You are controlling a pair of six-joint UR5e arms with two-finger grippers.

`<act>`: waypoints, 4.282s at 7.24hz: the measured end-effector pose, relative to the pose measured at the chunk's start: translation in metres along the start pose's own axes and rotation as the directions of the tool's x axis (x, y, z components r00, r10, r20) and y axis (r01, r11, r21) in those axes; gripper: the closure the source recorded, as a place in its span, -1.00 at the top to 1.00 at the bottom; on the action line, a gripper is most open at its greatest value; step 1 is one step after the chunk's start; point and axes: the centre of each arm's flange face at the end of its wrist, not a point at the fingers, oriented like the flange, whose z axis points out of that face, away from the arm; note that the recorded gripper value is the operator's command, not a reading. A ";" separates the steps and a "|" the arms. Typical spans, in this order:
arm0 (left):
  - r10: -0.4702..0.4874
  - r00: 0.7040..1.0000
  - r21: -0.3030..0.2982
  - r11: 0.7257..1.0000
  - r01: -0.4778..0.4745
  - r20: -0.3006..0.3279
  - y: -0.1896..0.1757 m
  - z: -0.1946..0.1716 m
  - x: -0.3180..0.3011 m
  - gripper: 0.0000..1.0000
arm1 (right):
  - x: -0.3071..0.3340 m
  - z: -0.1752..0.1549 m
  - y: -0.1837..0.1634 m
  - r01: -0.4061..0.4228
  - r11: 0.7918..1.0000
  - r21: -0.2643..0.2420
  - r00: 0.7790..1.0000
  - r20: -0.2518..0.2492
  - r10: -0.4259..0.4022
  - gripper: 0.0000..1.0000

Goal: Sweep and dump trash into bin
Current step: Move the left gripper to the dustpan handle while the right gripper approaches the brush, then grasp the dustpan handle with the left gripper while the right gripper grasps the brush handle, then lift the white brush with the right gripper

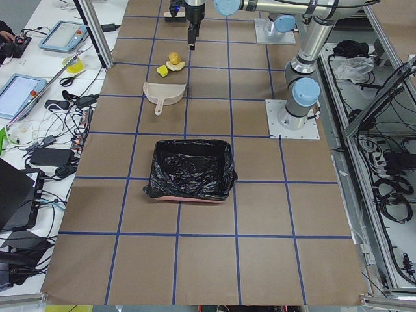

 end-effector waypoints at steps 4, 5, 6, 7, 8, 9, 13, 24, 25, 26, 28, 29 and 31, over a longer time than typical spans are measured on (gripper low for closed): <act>-0.004 1.000 -0.007 1.000 0.004 -0.006 -0.003 0.005 -0.001 1.00 | 0.005 0.001 -0.005 0.003 1.000 0.018 1.000 0.002 -0.003 0.98; -0.008 1.000 -0.016 1.000 0.008 -0.007 -0.007 0.011 -0.004 1.00 | 0.019 0.004 -0.007 0.009 1.000 0.010 1.000 0.007 -0.009 0.98; -0.001 1.000 -0.028 1.000 0.000 -0.009 -0.010 0.018 -0.007 1.00 | 0.047 0.011 -0.009 0.025 1.000 -0.007 1.000 0.017 -0.025 0.98; 0.035 0.999 -0.041 0.998 -0.036 -0.012 -0.010 0.026 -0.009 1.00 | 0.081 0.020 -0.010 0.038 0.999 -0.021 0.999 0.019 -0.038 0.99; 0.122 0.992 -0.053 0.991 -0.123 -0.018 -0.012 0.039 -0.011 1.00 | 0.110 0.028 -0.009 0.036 0.999 -0.030 0.999 0.014 -0.035 0.99; 0.219 0.975 -0.056 0.974 -0.220 -0.023 -0.020 0.056 -0.013 1.00 | 0.132 0.042 -0.008 0.027 0.999 -0.045 1.000 0.009 -0.027 0.99; 0.617 0.787 -0.017 0.787 -0.617 -0.009 -0.075 0.145 -0.066 1.00 | 0.173 0.135 0.005 0.079 0.996 -0.037 0.996 -0.042 -0.081 0.99; 0.976 0.211 0.012 0.211 -0.977 0.059 -0.139 0.281 -0.138 1.00 | 0.220 0.259 -0.028 0.123 0.988 -0.095 0.992 0.007 -0.123 0.98; 0.976 0.212 0.009 0.212 -0.977 0.053 -0.139 0.284 -0.139 0.94 | 0.220 0.267 -0.027 0.102 0.989 -0.109 0.995 0.016 -0.101 0.98; 0.976 0.212 0.007 0.212 -0.977 0.050 -0.139 0.285 -0.140 0.45 | 0.219 0.273 -0.028 0.088 0.989 -0.119 0.996 0.022 -0.086 0.93; 0.977 0.209 0.005 0.209 -0.978 0.050 -0.139 0.284 -0.139 -0.72 | 0.219 0.287 -0.030 0.085 0.987 -0.136 0.996 0.032 -0.081 0.77; 0.977 0.207 0.004 0.207 -0.978 0.052 -0.139 0.283 -0.139 -0.98 | 0.219 0.290 -0.030 0.090 0.986 -0.141 0.996 0.033 -0.086 0.70; 0.977 0.206 0.002 0.206 -0.979 0.056 -0.139 0.281 -0.139 -1.00 | 0.219 0.292 -0.030 0.098 0.984 -0.147 0.995 0.036 -0.093 0.68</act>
